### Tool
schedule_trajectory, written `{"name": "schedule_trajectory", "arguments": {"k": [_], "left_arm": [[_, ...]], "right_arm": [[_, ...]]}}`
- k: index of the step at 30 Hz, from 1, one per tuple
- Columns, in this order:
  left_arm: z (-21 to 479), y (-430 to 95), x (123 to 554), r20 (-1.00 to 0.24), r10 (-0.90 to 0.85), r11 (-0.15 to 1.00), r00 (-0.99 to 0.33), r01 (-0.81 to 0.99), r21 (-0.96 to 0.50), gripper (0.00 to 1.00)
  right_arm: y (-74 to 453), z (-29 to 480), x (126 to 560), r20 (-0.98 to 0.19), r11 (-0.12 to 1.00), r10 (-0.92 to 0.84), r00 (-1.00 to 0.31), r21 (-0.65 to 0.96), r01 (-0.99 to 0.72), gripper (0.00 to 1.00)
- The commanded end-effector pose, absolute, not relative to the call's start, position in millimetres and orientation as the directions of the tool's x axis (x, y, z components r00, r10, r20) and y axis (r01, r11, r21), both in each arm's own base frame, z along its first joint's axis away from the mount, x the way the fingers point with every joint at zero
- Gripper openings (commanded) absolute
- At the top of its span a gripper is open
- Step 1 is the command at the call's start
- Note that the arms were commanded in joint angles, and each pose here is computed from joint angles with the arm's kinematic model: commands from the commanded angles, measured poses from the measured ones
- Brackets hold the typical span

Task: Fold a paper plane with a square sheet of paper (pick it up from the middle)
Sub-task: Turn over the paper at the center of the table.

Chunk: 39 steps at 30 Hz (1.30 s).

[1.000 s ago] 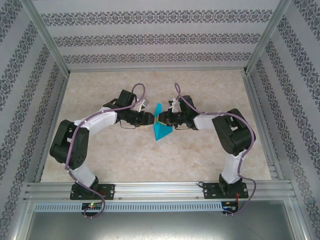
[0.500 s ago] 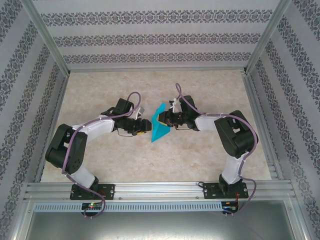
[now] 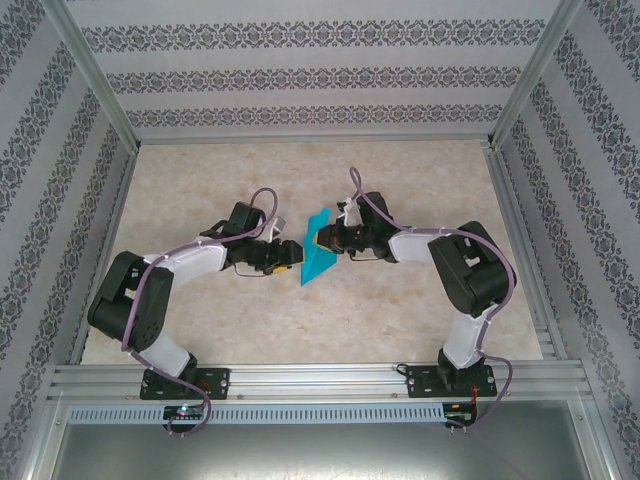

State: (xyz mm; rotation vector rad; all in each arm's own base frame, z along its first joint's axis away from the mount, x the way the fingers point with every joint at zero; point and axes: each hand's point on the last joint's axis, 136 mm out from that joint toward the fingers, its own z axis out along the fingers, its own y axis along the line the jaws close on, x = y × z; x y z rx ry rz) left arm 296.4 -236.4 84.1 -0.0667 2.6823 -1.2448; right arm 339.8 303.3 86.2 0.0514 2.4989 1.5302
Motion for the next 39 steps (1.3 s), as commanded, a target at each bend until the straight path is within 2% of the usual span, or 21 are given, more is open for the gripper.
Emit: {"name": "schedule_trajectory", "arguments": {"k": [1, 14, 21, 29, 39], "left_arm": [[114, -239, 308, -0.225, -0.186, 0.602, -0.956, 0.07, -0.796, 0.64], [177, -231, 302, -0.29, -0.321, 0.514, -0.901, 0.092, -0.853, 0.85], [167, -239, 301, -0.264, -0.291, 0.504, -0.92, 0.087, -0.859, 0.85], [192, -265, 304, -0.283, -0.248, 0.402, -0.927, 0.167, -0.9, 0.84], [207, -273, 307, -0.305, -0.217, 0.373, -0.927, 0.209, -0.904, 0.73]], "right_arm": [[304, 111, 337, -0.196, 0.442, 0.15, -0.969, 0.89, -0.112, 0.05], [299, 185, 343, -0.288, 0.357, 0.213, -0.933, 0.912, -0.2, 0.0], [301, 202, 340, -0.301, 0.324, 0.213, -0.929, 0.919, -0.224, 0.0], [300, 211, 338, -0.307, 0.304, 0.227, -0.924, 0.924, -0.232, 0.0], [297, 206, 337, -0.297, 0.304, 0.236, -0.925, 0.927, -0.22, 0.0]]}}
